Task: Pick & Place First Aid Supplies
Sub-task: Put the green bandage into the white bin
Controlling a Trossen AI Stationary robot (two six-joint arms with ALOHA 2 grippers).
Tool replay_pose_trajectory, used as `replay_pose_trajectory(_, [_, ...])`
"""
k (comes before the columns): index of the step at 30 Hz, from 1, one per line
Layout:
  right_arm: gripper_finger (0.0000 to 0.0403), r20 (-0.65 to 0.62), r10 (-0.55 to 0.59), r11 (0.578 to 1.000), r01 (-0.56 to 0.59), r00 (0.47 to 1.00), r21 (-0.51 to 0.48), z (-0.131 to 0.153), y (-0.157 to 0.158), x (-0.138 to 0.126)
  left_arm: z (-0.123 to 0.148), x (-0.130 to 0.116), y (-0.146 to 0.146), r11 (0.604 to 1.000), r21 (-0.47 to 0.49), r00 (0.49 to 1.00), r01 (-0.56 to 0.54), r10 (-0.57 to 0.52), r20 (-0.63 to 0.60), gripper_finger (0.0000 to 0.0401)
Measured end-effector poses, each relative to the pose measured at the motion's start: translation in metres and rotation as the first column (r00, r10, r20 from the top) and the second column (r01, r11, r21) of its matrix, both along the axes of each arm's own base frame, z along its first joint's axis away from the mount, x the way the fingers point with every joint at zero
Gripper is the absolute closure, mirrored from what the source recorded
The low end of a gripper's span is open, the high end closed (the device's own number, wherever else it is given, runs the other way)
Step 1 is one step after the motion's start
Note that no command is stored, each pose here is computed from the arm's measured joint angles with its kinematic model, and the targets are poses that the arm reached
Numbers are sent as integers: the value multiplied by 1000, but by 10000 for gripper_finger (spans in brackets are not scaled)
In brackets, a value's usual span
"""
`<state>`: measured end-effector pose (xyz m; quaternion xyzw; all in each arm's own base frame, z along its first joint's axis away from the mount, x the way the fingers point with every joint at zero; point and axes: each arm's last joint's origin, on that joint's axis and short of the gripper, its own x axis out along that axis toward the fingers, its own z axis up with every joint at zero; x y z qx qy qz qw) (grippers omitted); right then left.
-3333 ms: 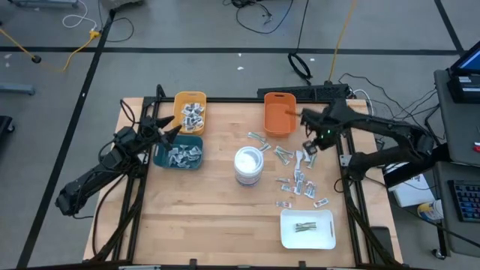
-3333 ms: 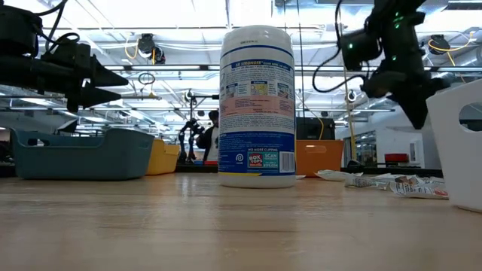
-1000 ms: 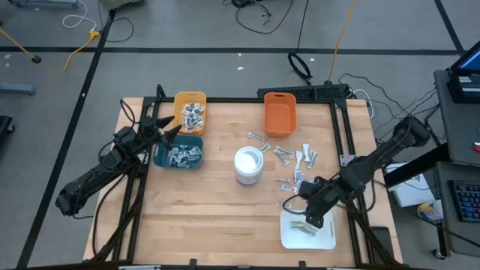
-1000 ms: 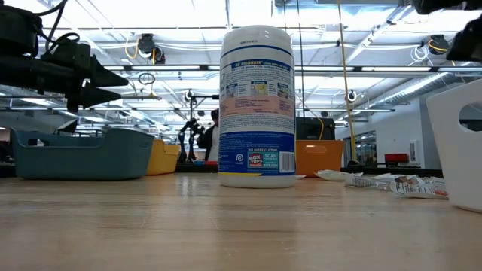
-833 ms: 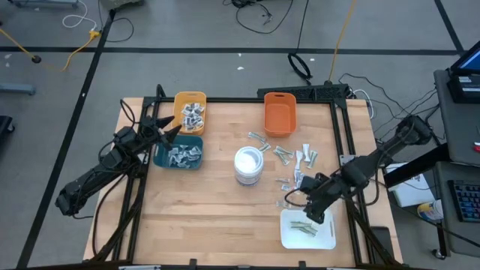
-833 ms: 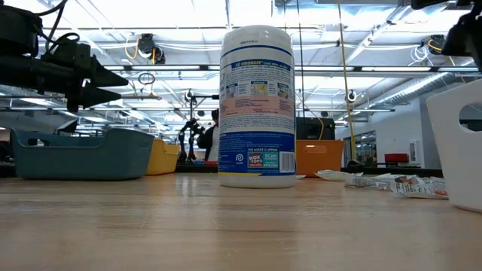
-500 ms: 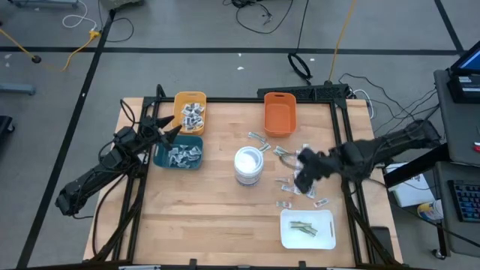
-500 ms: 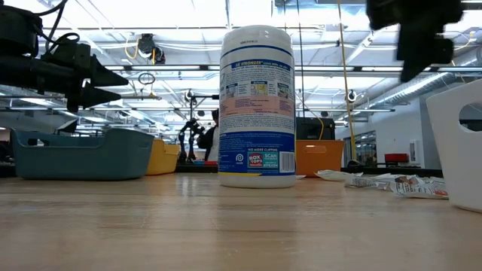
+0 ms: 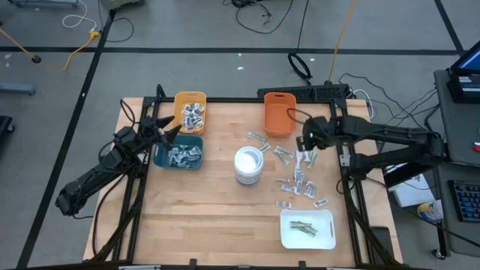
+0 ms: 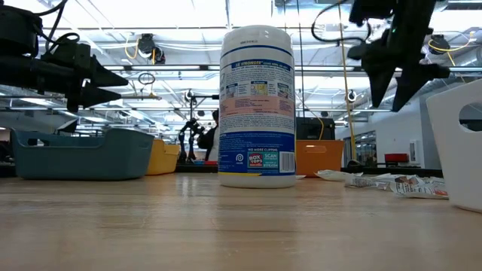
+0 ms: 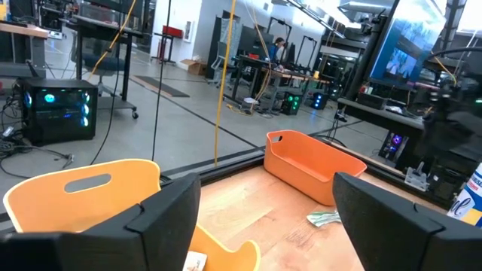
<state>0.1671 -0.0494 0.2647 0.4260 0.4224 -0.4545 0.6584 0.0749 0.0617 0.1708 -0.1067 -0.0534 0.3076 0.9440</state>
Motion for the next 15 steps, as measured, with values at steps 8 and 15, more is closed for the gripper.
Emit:
replay_pose_trajectory(8, [193, -82, -117, 989, 123, 990, 78, -26, -30, -2, 0, 0, 0, 1000, 0, 1000, 0, 0, 0, 94])
replay_pose_trajectory(15, [193, -127, -76, 991, 89, 989, 102, -71, -41, 12, 0, 0, 0, 1000, 0, 1000, 0, 0, 0, 79])
